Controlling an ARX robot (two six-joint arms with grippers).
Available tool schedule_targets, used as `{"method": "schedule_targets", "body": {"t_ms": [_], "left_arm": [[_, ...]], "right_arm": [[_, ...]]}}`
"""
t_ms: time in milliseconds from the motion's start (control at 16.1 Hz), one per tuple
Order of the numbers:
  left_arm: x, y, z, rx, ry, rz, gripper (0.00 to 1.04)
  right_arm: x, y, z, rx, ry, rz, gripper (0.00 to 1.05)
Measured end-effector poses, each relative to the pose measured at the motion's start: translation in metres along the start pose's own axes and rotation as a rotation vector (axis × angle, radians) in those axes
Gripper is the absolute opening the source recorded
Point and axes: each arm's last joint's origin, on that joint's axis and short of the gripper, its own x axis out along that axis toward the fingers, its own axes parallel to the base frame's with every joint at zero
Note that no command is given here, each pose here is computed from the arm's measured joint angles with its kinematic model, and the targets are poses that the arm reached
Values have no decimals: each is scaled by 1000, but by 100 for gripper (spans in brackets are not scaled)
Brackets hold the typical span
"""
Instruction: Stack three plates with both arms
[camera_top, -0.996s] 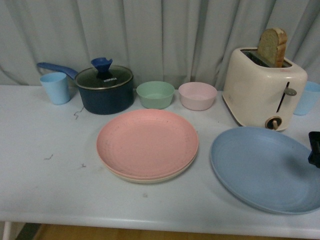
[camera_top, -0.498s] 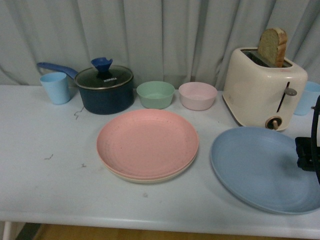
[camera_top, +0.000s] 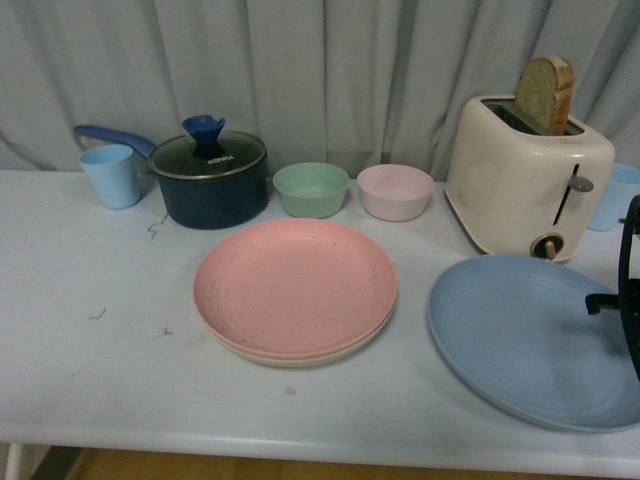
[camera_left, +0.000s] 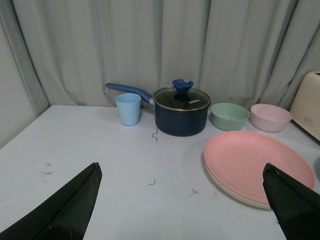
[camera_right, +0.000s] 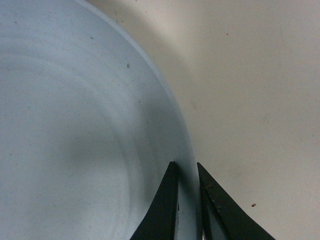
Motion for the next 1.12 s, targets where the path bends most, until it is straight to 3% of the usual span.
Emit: {"method": "schedule_targets", "body": {"t_ms": [124,311,498,747,934,1120], "left_arm": [[0,0,0,0,0,0,98],[0,0,0,0,0,0,98],[0,0,0,0,0,0,98],[0,0,0,0,0,0,98],[0,0,0,0,0,0,98],[0,0,0,0,0,0,98]], "right_arm": [[-12,-4,-2,33,-18,48,4],[-96,-19,-25,49,-66,135,3],[-138,-15,-16,34,-171,208,3],[-151,-7,-10,24,-208,241,3],[-164,42,15,-20,-303,349,3],[-141,103,27,-63,-280,385,3]]}}
